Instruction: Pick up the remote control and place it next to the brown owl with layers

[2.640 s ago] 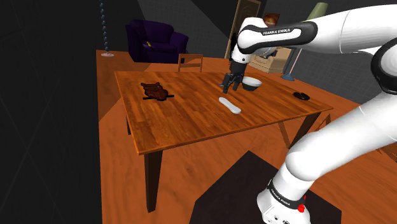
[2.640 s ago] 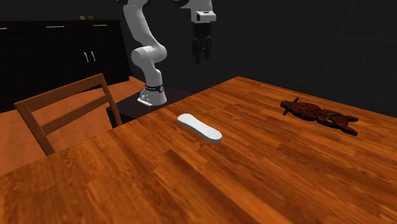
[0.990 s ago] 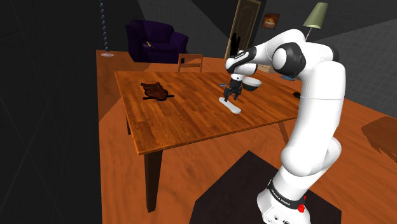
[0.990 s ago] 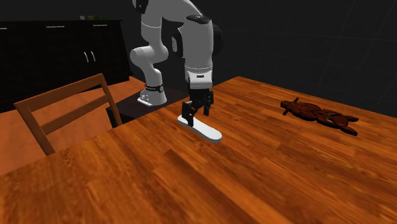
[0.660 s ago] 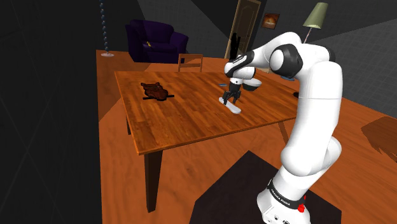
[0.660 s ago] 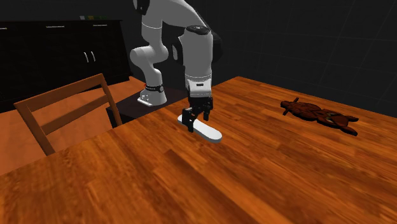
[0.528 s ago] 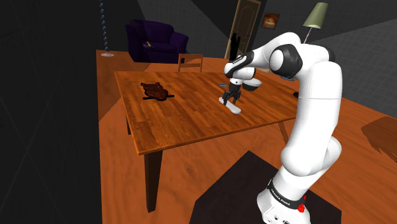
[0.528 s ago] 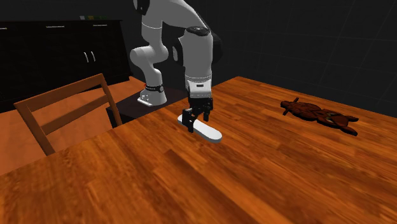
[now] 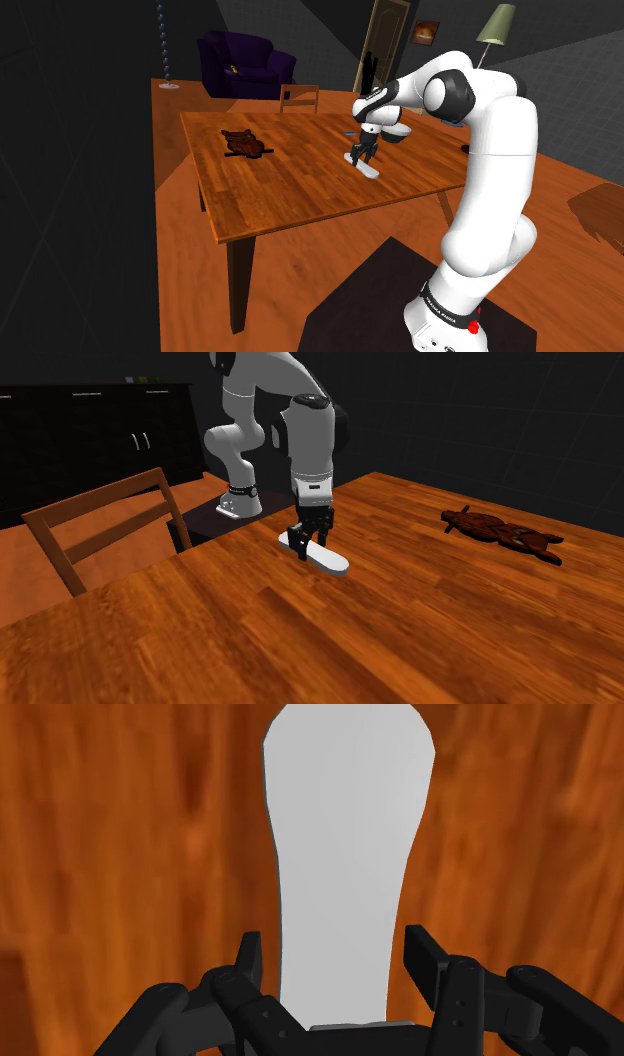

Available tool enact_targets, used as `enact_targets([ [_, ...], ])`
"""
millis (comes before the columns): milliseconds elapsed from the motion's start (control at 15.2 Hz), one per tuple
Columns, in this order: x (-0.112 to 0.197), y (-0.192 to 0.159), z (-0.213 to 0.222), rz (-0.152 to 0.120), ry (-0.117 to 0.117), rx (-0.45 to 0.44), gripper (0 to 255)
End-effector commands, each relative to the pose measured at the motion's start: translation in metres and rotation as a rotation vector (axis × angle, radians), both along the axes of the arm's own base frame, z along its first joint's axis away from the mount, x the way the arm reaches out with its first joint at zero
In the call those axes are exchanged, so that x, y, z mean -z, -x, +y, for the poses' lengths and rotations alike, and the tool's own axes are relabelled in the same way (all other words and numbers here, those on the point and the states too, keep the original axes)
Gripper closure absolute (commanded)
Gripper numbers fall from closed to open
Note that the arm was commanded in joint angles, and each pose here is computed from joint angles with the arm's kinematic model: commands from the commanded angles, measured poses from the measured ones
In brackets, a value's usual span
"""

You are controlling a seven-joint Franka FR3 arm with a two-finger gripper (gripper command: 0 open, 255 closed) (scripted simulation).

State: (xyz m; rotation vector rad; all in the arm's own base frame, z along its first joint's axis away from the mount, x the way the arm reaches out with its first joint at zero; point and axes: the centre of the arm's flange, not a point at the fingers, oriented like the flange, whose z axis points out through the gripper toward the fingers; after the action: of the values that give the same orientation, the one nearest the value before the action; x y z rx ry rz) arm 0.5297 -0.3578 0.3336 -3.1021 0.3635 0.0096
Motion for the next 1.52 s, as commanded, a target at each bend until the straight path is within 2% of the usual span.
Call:
enact_targets([
  [0, 0.0, 0.0, 0.0, 0.0, 0.0, 0.0, 255],
  [396, 0.0, 0.0, 0.0, 0.0, 0.0, 0.0, 255],
  [1452, -0.084, 0.0, 0.0, 0.0, 0.0, 0.0, 255],
])
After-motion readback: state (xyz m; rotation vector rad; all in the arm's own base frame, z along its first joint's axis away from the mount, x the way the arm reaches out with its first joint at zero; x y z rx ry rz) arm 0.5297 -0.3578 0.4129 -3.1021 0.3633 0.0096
